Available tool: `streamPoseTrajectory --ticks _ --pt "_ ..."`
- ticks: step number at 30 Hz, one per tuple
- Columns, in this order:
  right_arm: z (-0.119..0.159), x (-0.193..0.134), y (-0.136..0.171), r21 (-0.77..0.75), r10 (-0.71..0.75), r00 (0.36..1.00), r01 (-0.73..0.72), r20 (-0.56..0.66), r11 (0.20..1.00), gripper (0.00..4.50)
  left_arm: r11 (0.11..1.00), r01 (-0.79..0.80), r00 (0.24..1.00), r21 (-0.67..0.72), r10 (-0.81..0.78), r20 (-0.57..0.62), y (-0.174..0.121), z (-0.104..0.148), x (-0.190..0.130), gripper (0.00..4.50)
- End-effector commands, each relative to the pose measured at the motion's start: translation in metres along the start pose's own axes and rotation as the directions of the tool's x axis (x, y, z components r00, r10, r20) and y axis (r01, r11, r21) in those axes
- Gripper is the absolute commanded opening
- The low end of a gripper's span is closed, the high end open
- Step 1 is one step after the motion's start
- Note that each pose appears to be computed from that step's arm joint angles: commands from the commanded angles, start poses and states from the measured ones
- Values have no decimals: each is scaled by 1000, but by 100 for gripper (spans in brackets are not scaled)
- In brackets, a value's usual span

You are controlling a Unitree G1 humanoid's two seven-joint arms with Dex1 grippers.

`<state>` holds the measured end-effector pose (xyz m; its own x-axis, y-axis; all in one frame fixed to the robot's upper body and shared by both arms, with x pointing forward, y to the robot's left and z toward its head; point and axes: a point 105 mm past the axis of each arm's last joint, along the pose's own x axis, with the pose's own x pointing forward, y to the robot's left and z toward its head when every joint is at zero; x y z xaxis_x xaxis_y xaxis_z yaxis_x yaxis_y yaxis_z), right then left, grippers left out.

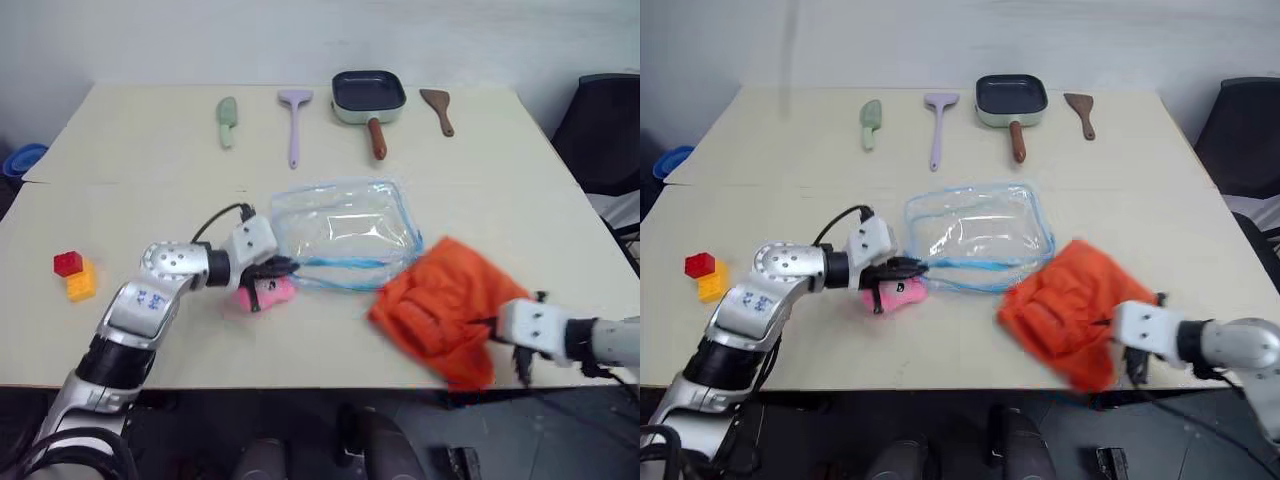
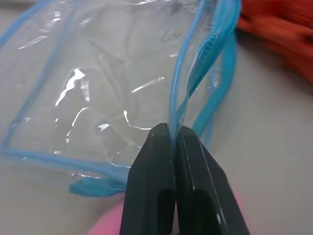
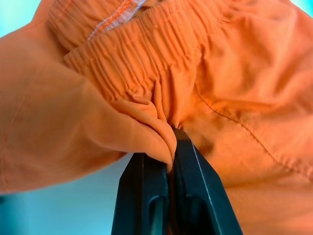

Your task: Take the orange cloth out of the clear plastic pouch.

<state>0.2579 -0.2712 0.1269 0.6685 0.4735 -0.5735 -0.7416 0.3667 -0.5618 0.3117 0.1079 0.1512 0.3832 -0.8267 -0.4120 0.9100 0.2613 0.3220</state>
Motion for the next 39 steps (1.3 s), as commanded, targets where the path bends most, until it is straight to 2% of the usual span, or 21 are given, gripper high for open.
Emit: streamPoseTrajectory --ticks 1,4,8,13,15,18,25,29,32,34,39 --pt "-28 -17 -28 48 -194 978 198 -73 979 2 995 55 998 88 -57 21 -15 14 4 0" --pt "-41 -11 -42 227 -332 940 342 -82 912 2 986 93 995 142 -95 8 -22 12 8 0" --pt "-40 5 -47 401 -426 903 414 -65 817 2 969 142 990 200 -137 -37 -27 5 11 0" --pt "-43 16 -52 488 -488 867 471 -103 735 2 964 163 986 210 -154 -58 -26 -1 10 0" --pt "-40 17 -51 509 -489 867 467 -101 723 0 967 154 988 202 -145 -61 -23 -4 9 48" --pt "-38 13 -52 526 -497 862 470 -100 709 68 972 141 990 186 -133 -53 -19 -5 8 118" --pt "-21 -7 -43 535 -435 900 387 -41 751 305 988 111 993 103 -114 27 -14 6 1 336" --pt "1 -41 -38 550 -358 932 272 52 789 440 996 25 986 -88 -10 164 11 32 -26 450" --pt "8 -71 -31 584 -297 951 193 86 788 446 987 31 984 -159 -2 178 20 34 -63 450" --pt "-3 -98 -25 621 -266 963 178 50 763 446 984 17 990 -177 9 142 24 24 -100 450" --pt "-26 -136 -21 687 -256 966 206 -29 697 446 981 -40 999 -192 43 13 28 -7 -152 450"
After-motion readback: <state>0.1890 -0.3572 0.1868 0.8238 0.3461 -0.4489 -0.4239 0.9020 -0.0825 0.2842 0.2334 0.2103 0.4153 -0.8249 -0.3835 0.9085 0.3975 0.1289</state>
